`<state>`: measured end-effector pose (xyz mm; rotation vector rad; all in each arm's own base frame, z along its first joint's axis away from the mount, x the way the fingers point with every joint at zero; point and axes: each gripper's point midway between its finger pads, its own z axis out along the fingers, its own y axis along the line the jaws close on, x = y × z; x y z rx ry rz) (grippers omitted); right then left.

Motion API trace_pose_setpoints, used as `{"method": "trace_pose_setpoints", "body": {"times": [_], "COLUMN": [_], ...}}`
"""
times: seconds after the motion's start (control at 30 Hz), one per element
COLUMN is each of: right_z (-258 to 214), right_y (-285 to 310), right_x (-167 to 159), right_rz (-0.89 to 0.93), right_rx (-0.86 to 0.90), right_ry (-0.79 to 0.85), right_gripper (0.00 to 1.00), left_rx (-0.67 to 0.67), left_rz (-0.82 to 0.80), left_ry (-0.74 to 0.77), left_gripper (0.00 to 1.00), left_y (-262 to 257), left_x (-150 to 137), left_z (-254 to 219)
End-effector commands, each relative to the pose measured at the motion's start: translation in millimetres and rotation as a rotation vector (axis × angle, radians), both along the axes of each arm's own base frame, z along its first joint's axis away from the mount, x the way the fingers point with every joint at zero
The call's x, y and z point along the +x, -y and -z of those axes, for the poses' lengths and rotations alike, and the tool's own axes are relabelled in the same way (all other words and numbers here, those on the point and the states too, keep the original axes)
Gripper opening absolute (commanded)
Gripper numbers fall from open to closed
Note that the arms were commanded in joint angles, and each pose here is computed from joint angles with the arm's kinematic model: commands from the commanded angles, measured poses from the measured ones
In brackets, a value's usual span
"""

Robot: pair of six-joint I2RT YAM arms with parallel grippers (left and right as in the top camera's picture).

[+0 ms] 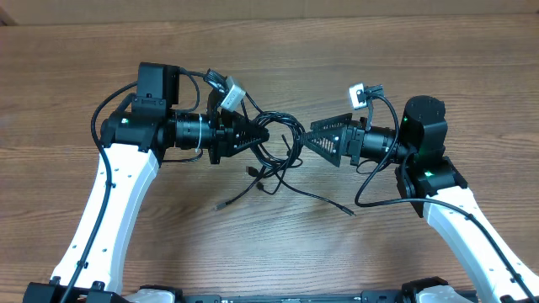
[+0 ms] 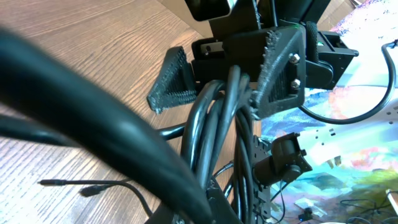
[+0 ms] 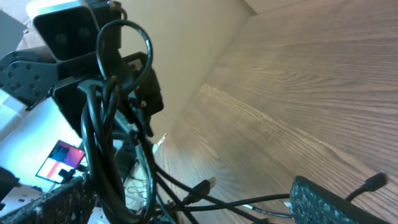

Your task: Untangle cables

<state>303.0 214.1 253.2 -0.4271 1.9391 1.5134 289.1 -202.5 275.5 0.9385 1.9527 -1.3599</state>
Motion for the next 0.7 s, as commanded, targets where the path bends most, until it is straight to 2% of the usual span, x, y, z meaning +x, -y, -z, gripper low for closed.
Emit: {"method": "trace_pose_setpoints", "body": {"times": [0.0,0.33,0.67], "right_z": [-4,3,9], "right_y": [5,10,13], "right_x": [10,20,25], "right_rz": [0.065,0.134,0.172], "right_rx": [-0.014,-0.040,-0.059], "right_ry": [0.025,0.002,-0.021], "right_gripper": [0.96,0.95,0.89], "left_rx": [-0.052,-0.062,-0.166], "left_rz": [0.029,0.035,0.108], "left_ry": [0.004,0.005,0.023], "left_gripper": [0.04,0.04,0.04], "left_y": [2,2,6], "left_x": [-6,-7,-18], "left_z": [-12,-14,-32]}}
